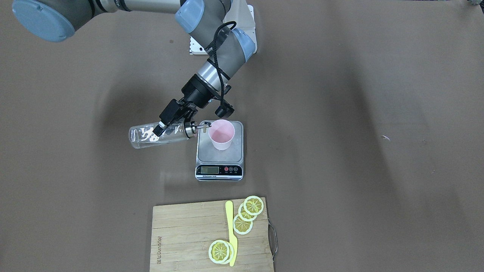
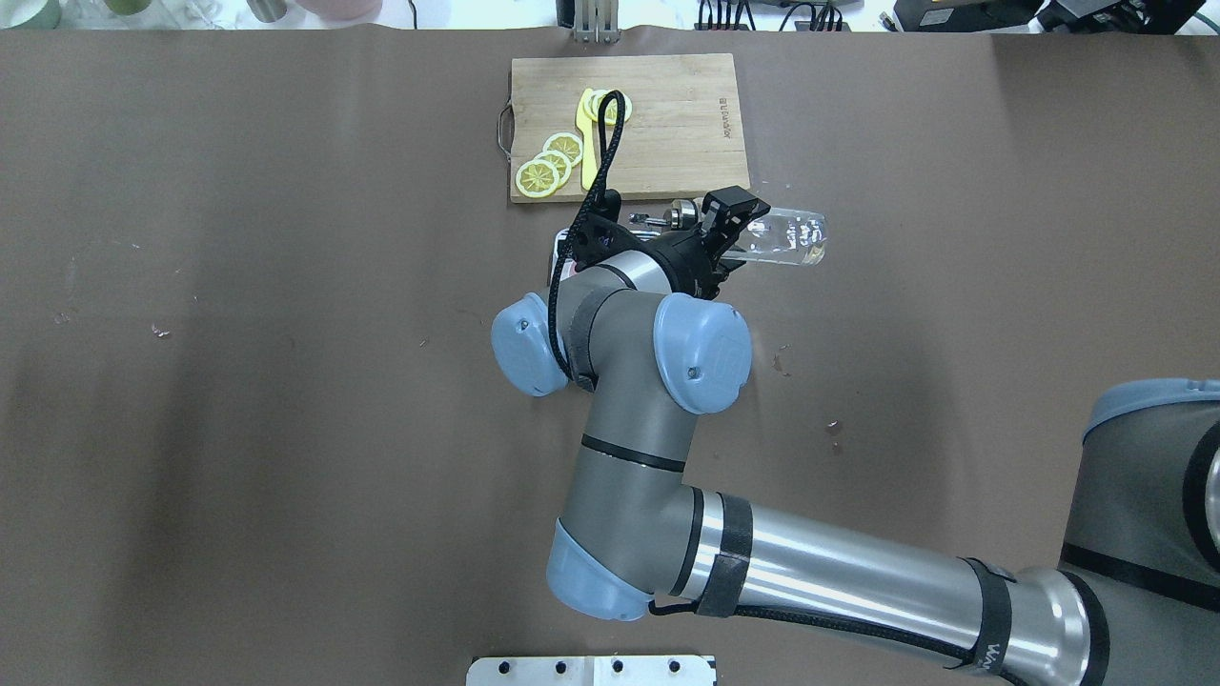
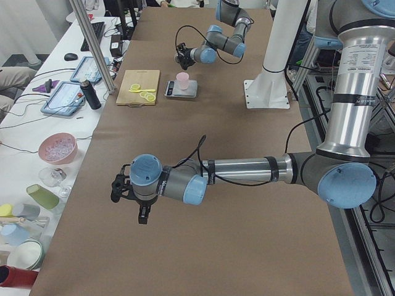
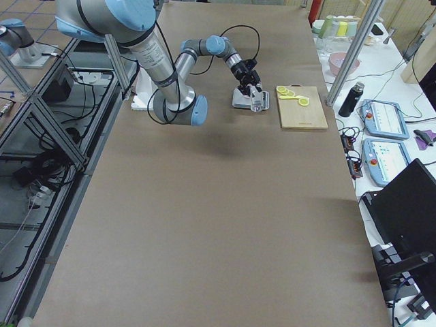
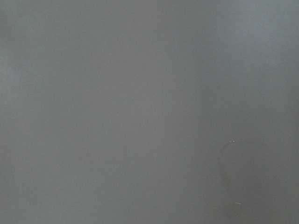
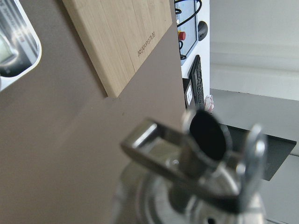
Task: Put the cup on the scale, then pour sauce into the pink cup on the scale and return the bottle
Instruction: 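Tilt the glass bottle with the right gripper to pour into the pink cup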
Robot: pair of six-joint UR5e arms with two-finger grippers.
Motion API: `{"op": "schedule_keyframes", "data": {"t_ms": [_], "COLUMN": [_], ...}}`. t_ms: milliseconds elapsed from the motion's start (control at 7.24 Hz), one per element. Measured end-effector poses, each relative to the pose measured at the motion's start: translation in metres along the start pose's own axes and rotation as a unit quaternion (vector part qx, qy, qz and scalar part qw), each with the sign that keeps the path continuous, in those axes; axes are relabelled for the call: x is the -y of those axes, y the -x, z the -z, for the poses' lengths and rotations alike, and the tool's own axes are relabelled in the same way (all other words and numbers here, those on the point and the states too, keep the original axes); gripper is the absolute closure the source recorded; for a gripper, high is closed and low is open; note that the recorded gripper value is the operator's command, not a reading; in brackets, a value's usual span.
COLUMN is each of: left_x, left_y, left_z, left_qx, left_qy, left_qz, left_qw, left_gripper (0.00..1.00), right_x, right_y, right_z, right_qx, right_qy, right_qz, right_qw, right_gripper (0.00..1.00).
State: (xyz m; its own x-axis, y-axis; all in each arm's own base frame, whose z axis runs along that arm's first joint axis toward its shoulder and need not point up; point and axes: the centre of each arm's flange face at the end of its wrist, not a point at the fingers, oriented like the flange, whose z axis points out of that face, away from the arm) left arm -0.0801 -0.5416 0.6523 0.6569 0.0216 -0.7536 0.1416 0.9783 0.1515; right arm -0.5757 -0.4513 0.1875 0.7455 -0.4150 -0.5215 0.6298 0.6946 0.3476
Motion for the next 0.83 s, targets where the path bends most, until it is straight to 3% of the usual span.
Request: {"op": "schedule_keyframes", "data": {"t_ms": [828], "left_x": [-0.002], "left_y": [0.03], "left_z": [0.031], "left_qx": [0.005], "left_qy": [-0.028], "left_qz": [0.027], "left_qw": [0.9992], "left_gripper": [0.03], "right_x": [0.017], "right_y": [0.013], "right_z": [0.005], "right_qx": [-0.033], "right_qy": [0.017], "right_qz": [0.033], "right_qw": [0.9988], "right_gripper": [1.0]}}
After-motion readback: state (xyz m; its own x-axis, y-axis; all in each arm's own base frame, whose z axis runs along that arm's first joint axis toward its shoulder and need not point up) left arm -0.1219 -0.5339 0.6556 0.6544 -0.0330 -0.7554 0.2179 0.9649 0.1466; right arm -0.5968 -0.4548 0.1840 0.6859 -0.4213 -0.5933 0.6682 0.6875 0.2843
